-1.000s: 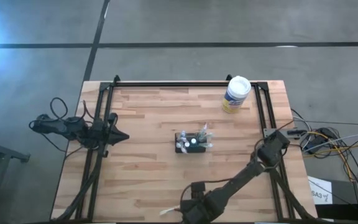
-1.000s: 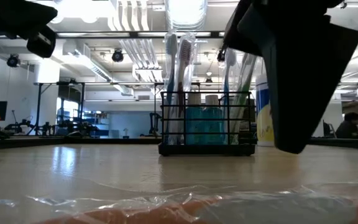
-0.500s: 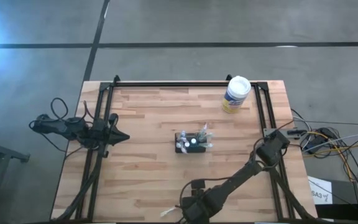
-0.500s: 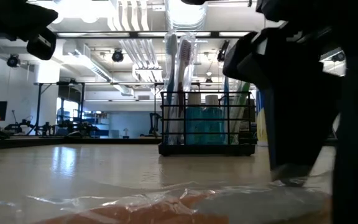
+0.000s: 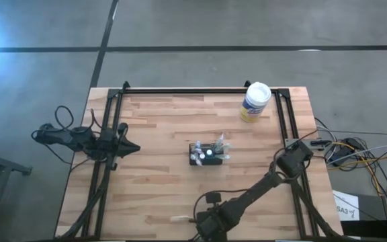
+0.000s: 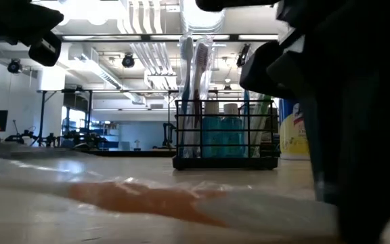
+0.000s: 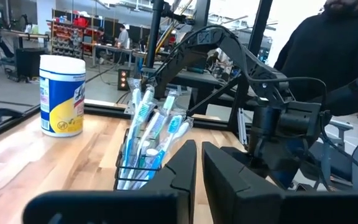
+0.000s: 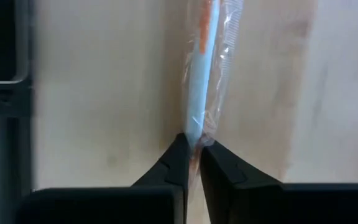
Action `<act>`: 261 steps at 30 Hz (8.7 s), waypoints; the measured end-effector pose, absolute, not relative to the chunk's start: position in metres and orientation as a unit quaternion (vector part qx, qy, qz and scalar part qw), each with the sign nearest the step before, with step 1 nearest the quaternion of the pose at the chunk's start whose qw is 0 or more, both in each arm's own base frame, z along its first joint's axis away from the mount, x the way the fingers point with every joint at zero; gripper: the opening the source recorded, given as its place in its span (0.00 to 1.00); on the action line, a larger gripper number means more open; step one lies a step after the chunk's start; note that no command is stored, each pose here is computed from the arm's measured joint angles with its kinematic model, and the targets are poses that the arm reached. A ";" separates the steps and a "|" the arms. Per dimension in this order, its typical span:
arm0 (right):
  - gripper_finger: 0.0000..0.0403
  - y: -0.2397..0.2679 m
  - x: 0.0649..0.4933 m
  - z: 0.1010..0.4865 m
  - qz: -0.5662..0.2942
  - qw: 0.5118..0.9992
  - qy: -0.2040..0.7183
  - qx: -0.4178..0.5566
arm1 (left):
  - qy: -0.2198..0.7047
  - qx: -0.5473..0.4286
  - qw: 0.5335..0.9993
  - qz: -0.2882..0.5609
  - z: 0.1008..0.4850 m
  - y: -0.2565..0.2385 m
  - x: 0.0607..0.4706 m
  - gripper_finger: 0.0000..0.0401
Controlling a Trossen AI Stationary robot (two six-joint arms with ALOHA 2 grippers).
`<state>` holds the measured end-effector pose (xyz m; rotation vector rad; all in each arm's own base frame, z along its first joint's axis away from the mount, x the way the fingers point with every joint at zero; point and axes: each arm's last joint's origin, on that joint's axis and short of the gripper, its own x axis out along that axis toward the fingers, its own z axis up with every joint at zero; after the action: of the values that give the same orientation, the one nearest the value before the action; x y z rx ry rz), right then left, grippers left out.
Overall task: Pick & Place toothbrushing station
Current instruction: Put the orange toothbrush into the mesh organizer
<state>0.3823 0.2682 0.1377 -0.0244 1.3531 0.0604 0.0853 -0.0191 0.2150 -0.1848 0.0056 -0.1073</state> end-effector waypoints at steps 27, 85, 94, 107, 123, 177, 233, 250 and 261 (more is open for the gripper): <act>0.04 0.199 0.376 0.226 0.063 0.980 0.170 -0.077 | -0.021 -0.083 0.990 -0.109 0.177 -0.026 0.097 0.07; 0.04 0.101 0.399 0.212 -0.068 0.992 0.063 -0.080 | -0.010 -0.029 0.993 -0.110 0.288 -0.058 0.206 0.60; 0.04 0.115 0.393 0.211 -0.068 0.992 0.060 -0.092 | -0.029 -0.028 0.993 -0.113 0.296 -0.058 0.204 0.55; 0.04 0.122 0.393 0.217 -0.070 0.991 0.047 -0.100 | -0.050 -0.030 0.992 -0.109 0.297 -0.060 0.204 0.45; 0.10 0.121 0.392 0.217 -0.055 0.991 0.059 -0.106 | -0.051 0.010 0.987 -0.150 0.315 -0.068 0.210 0.06; 0.02 0.076 0.187 0.257 -0.003 1.000 0.022 -0.011 | 0.021 0.092 0.991 0.093 0.262 -0.072 0.404 0.06; 0.31 0.088 0.223 0.265 -0.077 0.995 0.052 -0.039 | 0.023 0.069 0.997 0.025 0.277 -0.069 0.394 0.06; 0.28 0.086 0.226 0.268 -0.038 0.998 0.037 -0.029 | 0.023 0.072 0.997 0.032 0.277 -0.063 0.395 0.06; 0.26 0.078 0.229 0.268 -0.055 0.997 0.036 -0.029 | 0.016 0.070 0.997 0.020 0.283 -0.060 0.397 0.06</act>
<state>0.2290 0.0780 0.2684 -0.0579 0.0720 -0.1096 0.3971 -0.0602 0.2827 0.1392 0.0316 0.0408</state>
